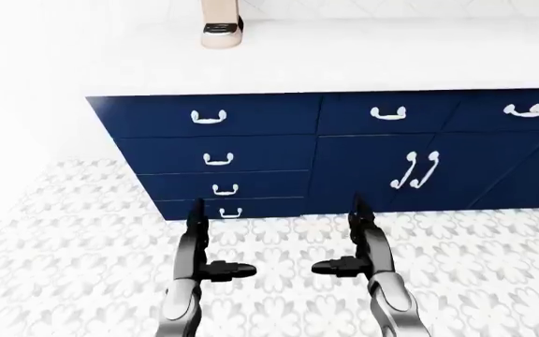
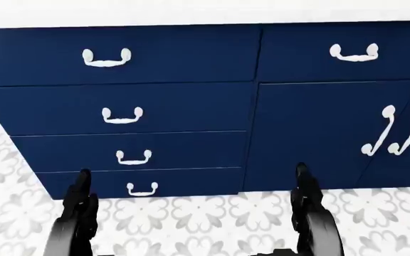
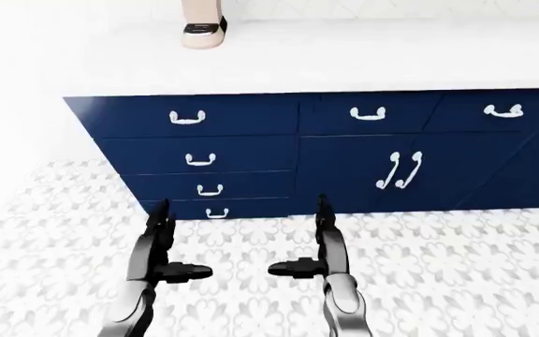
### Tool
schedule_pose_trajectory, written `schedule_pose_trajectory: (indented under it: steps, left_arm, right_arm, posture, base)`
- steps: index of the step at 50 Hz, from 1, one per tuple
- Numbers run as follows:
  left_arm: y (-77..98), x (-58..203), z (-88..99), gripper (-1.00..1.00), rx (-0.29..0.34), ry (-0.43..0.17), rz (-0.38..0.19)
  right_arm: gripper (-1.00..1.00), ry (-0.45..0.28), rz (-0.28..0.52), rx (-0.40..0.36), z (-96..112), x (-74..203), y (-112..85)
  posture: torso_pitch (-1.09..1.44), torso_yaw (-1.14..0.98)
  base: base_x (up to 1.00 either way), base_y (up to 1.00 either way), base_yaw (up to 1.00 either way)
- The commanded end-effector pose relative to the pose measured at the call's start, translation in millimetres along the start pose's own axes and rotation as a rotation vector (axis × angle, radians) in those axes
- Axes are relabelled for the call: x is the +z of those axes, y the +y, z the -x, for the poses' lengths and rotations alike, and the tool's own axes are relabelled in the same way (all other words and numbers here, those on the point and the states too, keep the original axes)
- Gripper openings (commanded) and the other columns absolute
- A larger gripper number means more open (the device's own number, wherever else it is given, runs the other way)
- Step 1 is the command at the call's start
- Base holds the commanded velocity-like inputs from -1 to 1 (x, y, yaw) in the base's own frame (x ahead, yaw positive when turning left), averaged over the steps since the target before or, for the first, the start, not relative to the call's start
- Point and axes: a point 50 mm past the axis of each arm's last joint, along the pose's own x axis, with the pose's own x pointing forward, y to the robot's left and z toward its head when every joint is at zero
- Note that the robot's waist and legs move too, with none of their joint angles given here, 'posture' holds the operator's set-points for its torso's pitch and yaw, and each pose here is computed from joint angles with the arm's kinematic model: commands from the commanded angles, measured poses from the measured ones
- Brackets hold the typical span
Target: Navigate to the stove.
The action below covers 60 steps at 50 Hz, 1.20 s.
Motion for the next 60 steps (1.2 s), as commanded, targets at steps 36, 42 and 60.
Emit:
schedule_pose_trajectory:
  steps: [36, 42, 60]
  left_arm:
    - [23.6, 178.8, 76.8, 1.00, 0.123, -0.506, -0.029]
    - [24.8, 173.9, 73.0, 1.00, 0.126, -0.491, -0.029]
    - [23.6, 170.3, 70.8, 1.00, 0.124, -0.480, -0.039]
  right_arm:
    - [1.00, -0.509, 0.021, -0.042, 81.7, 187.3, -10.2]
    - [1.00, -0.525, 0.036, -0.034, 81.6, 184.6, -9.6]
    - [1.00, -0.496, -0.015, -0.008, 78.4, 177.4, -8.1]
  posture:
    - [0.00, 0.00]
    - [0.00, 0.00]
    - [0.00, 0.00]
  base:
    - [0.00, 0.00, 0.00]
    - [0.00, 0.00, 0.00]
    - [0.00, 0.00, -0.10]
